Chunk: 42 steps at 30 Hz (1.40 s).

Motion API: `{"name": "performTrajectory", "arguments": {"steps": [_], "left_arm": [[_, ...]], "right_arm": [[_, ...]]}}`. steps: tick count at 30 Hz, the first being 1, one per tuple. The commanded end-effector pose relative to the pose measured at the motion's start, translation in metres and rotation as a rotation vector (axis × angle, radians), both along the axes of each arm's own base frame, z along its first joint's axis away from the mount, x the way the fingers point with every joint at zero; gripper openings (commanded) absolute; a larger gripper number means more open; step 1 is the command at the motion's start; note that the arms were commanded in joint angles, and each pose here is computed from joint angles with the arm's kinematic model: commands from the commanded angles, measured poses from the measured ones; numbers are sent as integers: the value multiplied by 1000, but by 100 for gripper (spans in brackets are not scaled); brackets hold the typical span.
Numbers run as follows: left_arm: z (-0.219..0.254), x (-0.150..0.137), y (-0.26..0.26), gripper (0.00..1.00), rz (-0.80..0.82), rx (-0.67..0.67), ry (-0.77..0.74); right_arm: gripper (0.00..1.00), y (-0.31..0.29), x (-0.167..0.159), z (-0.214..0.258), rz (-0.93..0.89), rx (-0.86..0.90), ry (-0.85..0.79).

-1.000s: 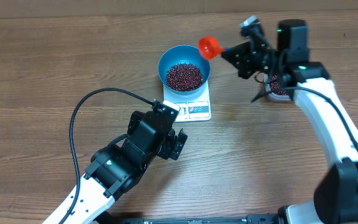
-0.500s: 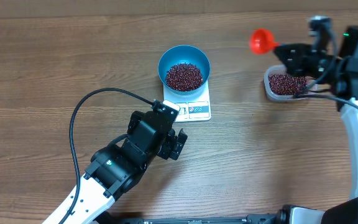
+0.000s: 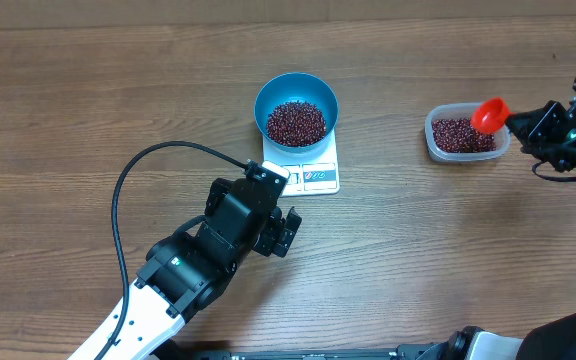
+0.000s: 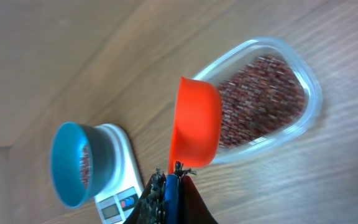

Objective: Scoop item into bowl and weigh 150g on scale
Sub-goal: 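Carry the empty scoop right back over the bean tub, then lower the red scoop into the beans in the tub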

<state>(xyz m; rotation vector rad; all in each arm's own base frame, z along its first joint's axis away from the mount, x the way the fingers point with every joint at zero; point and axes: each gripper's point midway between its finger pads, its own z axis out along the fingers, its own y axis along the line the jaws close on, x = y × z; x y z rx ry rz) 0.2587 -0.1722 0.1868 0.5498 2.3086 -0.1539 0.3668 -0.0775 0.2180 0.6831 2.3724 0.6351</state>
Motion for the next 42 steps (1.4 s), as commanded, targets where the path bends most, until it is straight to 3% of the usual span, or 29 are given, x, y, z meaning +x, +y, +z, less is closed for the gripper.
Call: {"name": "performTrajectory", "arguments": {"steps": [1, 12, 33, 42], "left_arm": [[-4, 0, 0, 100, -11, 12, 7], [-4, 0, 0, 99, -11, 12, 7], [-4, 0, 0, 100, -11, 12, 7], [-4, 0, 0, 100, -11, 12, 7]], "right_arm": [[4, -14, -1, -2, -54, -60, 28], [4, -15, 1, -41, -48, -15, 126], [4, 0, 17, -51, -8, -113, 131], [4, 2, 10, -84, -57, -68, 168]]}}
